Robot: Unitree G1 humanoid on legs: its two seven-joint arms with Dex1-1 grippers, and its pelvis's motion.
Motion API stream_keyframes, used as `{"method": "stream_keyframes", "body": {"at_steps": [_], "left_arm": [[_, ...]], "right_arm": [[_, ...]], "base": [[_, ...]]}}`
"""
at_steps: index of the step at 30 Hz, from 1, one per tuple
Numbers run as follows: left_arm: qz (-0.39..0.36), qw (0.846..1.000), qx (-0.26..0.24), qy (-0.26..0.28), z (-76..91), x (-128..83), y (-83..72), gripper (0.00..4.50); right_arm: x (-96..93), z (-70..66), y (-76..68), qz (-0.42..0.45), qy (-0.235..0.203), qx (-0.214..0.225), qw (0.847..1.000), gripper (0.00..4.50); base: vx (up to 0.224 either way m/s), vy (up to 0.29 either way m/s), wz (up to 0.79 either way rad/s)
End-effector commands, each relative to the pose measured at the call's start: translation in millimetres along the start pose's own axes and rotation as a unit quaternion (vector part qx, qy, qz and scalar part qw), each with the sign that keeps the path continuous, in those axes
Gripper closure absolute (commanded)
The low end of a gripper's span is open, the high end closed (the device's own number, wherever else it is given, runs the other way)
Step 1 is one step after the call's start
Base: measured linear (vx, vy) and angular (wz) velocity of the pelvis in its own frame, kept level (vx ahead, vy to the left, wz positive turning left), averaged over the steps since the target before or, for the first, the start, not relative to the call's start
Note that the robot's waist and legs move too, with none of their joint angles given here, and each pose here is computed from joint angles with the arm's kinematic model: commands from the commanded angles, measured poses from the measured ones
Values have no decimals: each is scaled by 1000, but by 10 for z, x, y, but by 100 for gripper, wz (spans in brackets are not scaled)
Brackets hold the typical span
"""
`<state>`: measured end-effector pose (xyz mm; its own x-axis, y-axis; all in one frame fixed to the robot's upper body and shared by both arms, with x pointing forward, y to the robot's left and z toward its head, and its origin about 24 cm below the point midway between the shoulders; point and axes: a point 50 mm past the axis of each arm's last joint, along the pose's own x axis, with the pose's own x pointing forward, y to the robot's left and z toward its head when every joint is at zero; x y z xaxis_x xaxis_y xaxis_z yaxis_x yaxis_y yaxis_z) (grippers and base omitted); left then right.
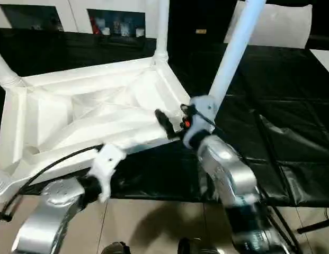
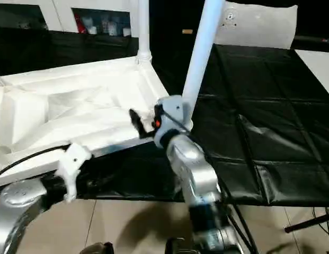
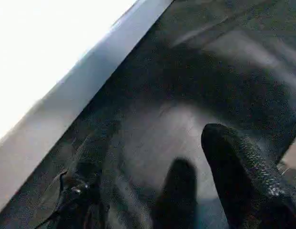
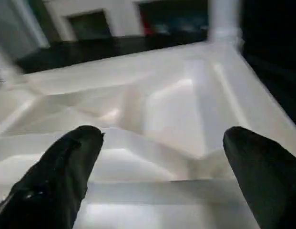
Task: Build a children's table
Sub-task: Rotate table base
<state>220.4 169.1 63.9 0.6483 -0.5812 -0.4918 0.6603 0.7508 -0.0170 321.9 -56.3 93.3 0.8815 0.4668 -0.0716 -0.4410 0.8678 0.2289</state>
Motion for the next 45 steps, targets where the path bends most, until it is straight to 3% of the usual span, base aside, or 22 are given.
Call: {"method": "stream_keyframes", "body": {"at_steps": [1, 4, 5, 6, 7, 9, 10, 12, 14, 18, 21, 24, 25, 26, 29, 32, 36, 39, 41, 45], "left_arm": [[33, 999, 0, 24, -1, -53, 30, 136], [64, 997, 7, 39, -17, -76, 83, 136], [81, 996, 11, 41, -12, -83, 119, 136], [83, 996, 12, 42, -11, -83, 124, 136], [100, 994, 23, 36, 11, -77, 172, 136], [106, 993, 26, 33, 22, -75, 184, 136], [117, 992, 32, 24, 46, -59, 208, 136], [121, 992, 36, 22, 60, -49, 210, 136], [128, 991, 40, 10, 102, -8, 209, 136], [134, 990, 52, -11, 156, 58, 206, 136], [145, 987, 54, -42, 220, 117, 190, 136], [153, 985, 28, -73, 216, 102, 126, 129], [169, 982, 9, -89, 182, 71, 101, 129], [169, 982, 9, -89, 182, 71, 101, 129], [257, 955, -30, -146, -41, -187, -1, 129], [280, 945, -29, -167, -152, -329, -69, 129], [308, 930, -52, -193, -294, -503, -161, 129], [338, 914, -67, -213, -394, -618, -261, 102], [349, 909, -70, -216, -407, -631, -268, 85], [423, 874, -79, -228, -465, -704, 29, 59]], "right_arm": [[34, -39, -172, -53, 8, 11, 998, 0], [47, -45, -385, -119, 13, 7, 993, 0], [34, -41, -515, -159, 11, 16, 987, 0], [31, -39, -530, -163, 11, 18, 986, 0], [-15, -20, -706, -206, 5, 24, 978, 0], [-34, -13, -770, -220, 3, 24, 975, 0], [-97, 22, -927, -245, -3, 17, 969, 0], [-130, 43, -1020, -260, -6, 12, 965, 0], [-203, 98, -1211, -281, -14, -3, 960, 0], [-240, 170, -1307, -265, -25, -31, 964, 0], [-255, 196, -1278, -223, -29, -45, 973, 0], [-295, 169, -1158, -161, -22, -86, 983, 0], [-327, 117, -1053, -117, -17, -64, 991, 0], [-327, 117, -1053, -117, -17, -64, 991, 0], [-563, -22, -702, 16, -5, -49, 999, 0], [-691, -65, -552, 81, 8, -34, 996, 0], [-862, -122, -371, 170, 29, -48, 984, 0], [-997, -136, -222, 225, 46, -28, 973, 0], [-1018, -134, -202, 230, 48, -30, 971, 0], [-1028, -218, -165, 233, 81, -39, 968, 0]], "base": [[0, 0, 0], [0, 0, 0], [0, 0, 0], [0, 0, 0], [0, 0, 0], [0, 0, 0], [0, 0, 0], [0, 0, 0], [0, 0, 0], [0, 0, 0], [0, 0, 0], [0, 0, 0], [0, 0, 0], [0, 0, 0], [0, 0, 0], [0, 0, 0], [0, 0, 0], [0, 0, 0], [0, 0, 0], [0, 0, 0]]}}
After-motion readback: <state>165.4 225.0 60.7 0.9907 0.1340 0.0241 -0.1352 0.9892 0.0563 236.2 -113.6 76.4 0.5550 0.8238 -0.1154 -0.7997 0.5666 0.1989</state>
